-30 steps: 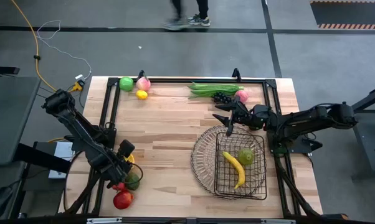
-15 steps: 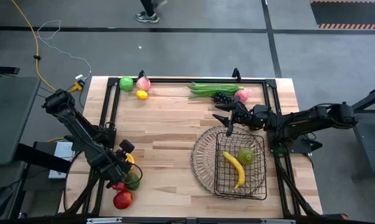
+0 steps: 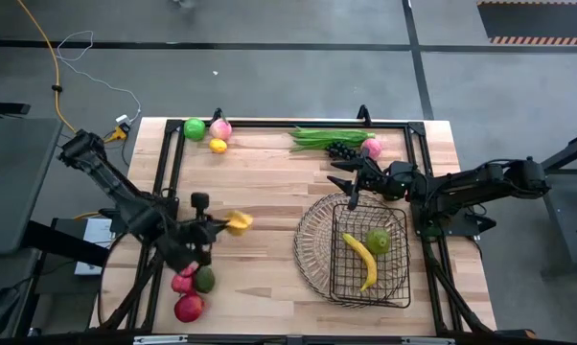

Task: Build produce basket
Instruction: Put the starfruit into the wire basket

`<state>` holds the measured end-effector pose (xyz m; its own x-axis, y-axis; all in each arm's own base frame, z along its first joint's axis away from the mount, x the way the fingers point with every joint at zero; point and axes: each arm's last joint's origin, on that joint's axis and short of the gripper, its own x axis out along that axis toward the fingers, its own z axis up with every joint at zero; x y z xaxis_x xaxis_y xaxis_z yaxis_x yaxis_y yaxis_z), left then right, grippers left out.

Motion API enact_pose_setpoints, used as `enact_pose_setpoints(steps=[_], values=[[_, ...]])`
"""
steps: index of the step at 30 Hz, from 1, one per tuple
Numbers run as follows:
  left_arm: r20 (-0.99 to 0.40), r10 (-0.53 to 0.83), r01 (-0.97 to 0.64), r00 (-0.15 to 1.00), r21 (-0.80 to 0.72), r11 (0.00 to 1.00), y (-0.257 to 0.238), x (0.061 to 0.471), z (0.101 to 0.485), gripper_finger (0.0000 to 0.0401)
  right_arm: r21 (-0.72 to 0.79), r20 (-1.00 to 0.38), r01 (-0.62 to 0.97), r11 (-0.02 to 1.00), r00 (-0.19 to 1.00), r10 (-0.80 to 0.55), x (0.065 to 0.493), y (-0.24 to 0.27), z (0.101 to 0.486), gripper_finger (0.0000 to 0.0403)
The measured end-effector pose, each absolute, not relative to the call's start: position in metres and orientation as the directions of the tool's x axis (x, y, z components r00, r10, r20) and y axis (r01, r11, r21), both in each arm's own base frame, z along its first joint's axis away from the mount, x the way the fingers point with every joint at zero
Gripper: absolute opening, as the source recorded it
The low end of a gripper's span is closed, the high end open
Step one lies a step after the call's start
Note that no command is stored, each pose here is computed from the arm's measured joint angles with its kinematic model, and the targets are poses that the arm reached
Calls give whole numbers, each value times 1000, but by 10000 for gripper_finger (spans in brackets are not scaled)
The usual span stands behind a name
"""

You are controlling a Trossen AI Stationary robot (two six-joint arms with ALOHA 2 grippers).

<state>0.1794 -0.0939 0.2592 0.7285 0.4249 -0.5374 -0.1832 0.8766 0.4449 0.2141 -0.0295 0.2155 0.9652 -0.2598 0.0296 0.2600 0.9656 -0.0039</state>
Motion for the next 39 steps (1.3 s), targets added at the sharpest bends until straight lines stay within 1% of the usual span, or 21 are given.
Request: enact_pose_setpoints(steps=[3, 5, 9, 12, 14, 18, 21, 23, 31, 35, 39], values=[[-444, 404, -250, 800, 366, 896, -76, 193, 266, 2, -4, 30, 253, 967, 967, -253, 214, -29, 215, 191], [-391, 364, -247, 845, 317, 916, -61, 201, 266, 1, -4, 30, 253, 968, 967, -252, 214, -29, 215, 191], [-245, 287, -235, 926, 218, 947, -24, 213, 255, 1, -4, 30, 253, 968, 967, -252, 214, -29, 215, 191], [-120, 243, -225, 963, 143, 964, 3, 213, 241, 1, -4, 30, 252, 968, 967, -252, 214, -29, 216, 191], [-34, 247, -243, 969, 84, 966, 19, 213, 232, 1, -2, 31, 232, 973, 972, -232, 214, -29, 216, 191], [73, 345, -344, 936, -18, 939, 43, 205, 214, 1, 1, 72, 192, 981, 979, -191, 214, -27, 220, 191], [73, 397, -393, 915, -67, 917, 51, 204, 201, 1, 6, 90, 189, 982, 978, -188, 214, -27, 221, 191], [78, 404, -397, 912, -89, 914, 53, 207, 197, 1, 5, 87, 185, 983, 979, -185, 215, -27, 220, 191], [79, 364, -357, 928, -87, 930, 54, 220, 199, 1, -47, 113, 166, 985, 981, -160, 227, -28, 210, 191], [85, 342, -335, 936, -93, 938, 53, 224, 202, 1, -49, 109, 165, 985, 981, -159, 244, -30, 211, 191], [88, 339, -330, 937, -99, 939, 50, 225, 202, 1, -59, 73, 154, 986, 986, -149, 268, -33, 212, 191]])
